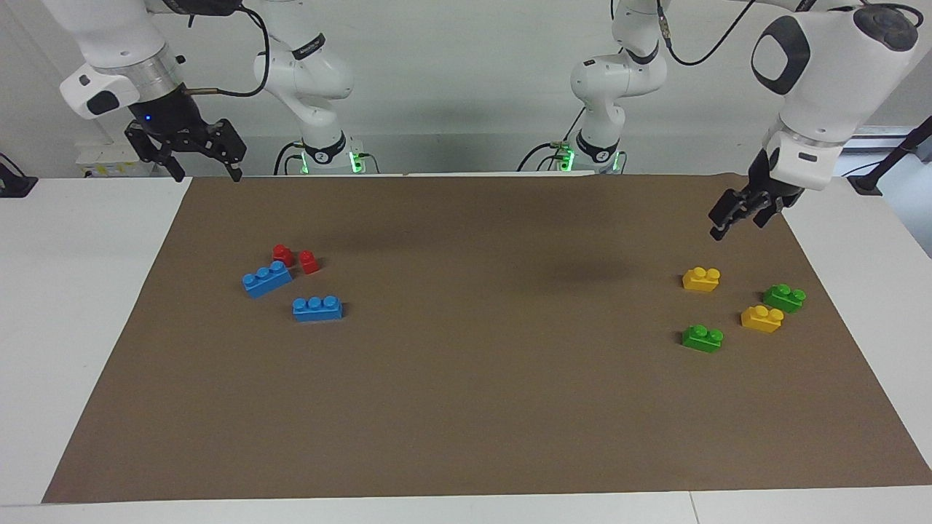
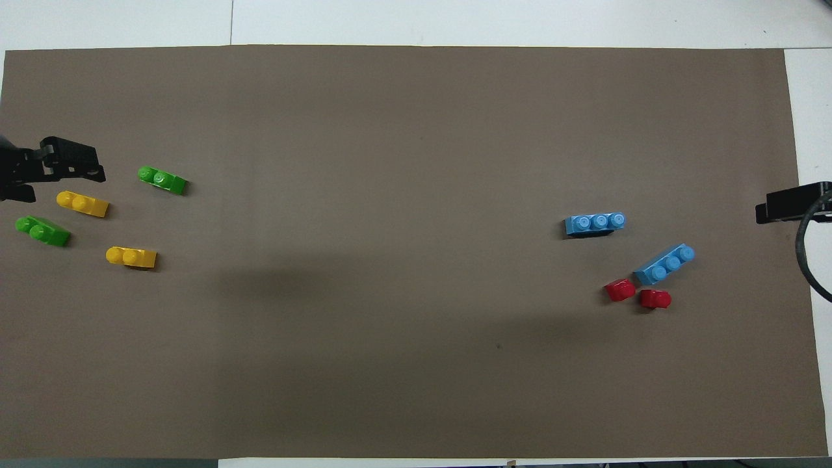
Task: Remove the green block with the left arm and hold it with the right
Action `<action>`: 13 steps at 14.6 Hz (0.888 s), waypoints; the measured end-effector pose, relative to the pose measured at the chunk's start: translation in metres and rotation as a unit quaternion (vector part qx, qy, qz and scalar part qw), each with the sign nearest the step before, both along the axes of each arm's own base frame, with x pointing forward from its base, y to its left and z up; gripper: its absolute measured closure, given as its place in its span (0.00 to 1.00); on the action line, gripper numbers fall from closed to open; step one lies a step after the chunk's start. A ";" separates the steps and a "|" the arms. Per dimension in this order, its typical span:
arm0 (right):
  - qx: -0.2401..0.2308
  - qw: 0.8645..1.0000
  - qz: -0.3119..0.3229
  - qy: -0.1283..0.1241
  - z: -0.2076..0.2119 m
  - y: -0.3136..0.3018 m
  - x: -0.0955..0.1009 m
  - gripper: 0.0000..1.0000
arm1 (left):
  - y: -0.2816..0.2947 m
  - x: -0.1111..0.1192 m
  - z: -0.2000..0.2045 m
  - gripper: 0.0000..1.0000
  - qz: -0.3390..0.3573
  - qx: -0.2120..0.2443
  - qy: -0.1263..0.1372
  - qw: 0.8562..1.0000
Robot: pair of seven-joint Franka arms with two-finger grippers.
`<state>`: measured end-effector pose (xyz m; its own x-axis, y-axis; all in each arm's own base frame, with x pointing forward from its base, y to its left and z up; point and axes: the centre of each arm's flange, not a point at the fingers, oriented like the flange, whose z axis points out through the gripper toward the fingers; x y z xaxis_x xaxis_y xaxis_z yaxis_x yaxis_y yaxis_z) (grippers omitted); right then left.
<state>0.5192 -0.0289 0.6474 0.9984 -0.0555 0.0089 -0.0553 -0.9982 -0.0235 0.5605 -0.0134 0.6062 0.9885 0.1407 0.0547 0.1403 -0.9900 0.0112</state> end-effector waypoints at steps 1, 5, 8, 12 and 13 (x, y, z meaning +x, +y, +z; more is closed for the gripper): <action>0.000 1.000 0.000 0.000 0.000 0.000 0.000 0.00 | -0.004 -0.009 0.009 0.00 -0.021 0.002 0.003 1.000; 0.000 1.000 0.000 0.000 0.000 0.000 0.000 0.00 | -0.007 -0.032 0.028 0.00 -0.087 0.008 0.021 0.996; 0.000 1.000 0.000 0.001 -0.001 0.000 0.000 0.00 | -0.007 -0.036 0.030 0.00 -0.095 0.009 0.024 0.995; 0.000 1.000 0.000 0.002 -0.002 0.000 0.000 0.00 | -0.007 -0.036 0.029 0.00 -0.096 0.009 0.026 0.995; 0.000 1.000 0.000 0.002 -0.002 0.000 0.000 0.00 | -0.007 -0.036 0.029 0.00 -0.096 0.009 0.026 0.995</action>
